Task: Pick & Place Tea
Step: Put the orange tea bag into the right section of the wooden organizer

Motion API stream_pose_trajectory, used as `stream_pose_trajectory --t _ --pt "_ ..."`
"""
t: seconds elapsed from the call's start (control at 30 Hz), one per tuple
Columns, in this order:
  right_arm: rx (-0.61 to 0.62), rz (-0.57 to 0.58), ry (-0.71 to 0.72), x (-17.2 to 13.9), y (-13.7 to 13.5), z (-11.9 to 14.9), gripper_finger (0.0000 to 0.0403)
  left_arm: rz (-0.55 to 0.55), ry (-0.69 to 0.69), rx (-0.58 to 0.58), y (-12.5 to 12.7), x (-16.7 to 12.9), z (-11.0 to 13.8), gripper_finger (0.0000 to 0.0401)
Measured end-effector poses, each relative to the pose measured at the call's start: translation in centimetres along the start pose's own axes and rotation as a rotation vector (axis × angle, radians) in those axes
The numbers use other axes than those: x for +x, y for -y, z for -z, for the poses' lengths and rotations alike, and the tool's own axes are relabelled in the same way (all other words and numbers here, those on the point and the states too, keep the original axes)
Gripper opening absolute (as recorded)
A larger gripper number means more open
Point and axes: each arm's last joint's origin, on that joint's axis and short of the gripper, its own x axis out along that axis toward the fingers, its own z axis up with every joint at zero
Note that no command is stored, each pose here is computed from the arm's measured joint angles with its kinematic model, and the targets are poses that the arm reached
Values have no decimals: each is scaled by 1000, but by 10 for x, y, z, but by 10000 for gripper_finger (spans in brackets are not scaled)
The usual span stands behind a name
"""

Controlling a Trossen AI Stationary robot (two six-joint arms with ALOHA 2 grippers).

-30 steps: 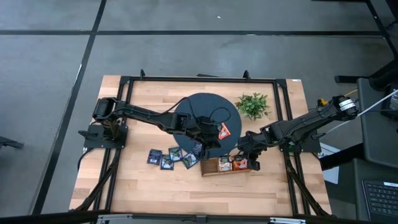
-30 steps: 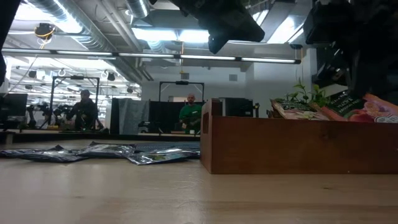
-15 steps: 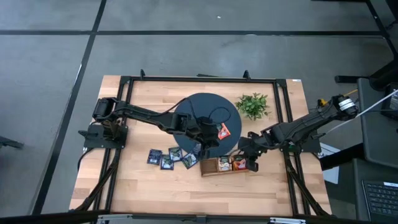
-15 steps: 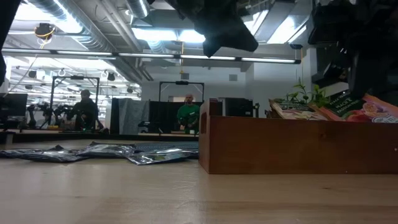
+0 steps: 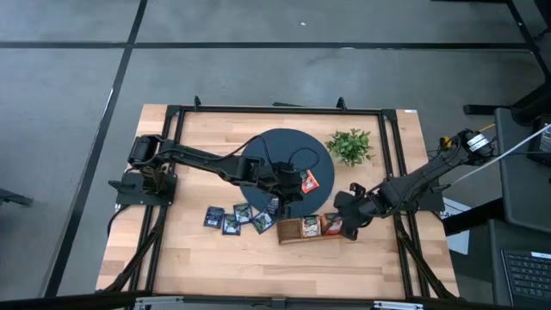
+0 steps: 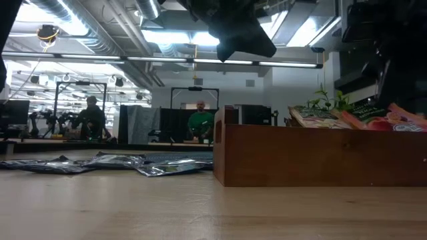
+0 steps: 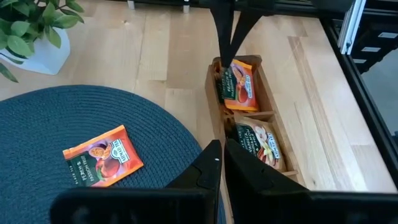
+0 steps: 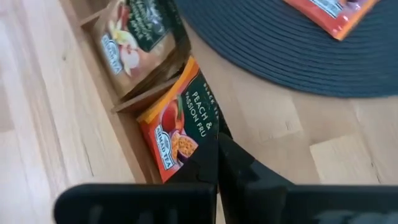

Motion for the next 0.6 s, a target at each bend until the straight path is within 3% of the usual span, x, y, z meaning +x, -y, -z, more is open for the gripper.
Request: stream_pose_trajectory --t 0.6 --pt "130 34 49 -3 -6 7 11 -3 1 -8 0 0 0 15"
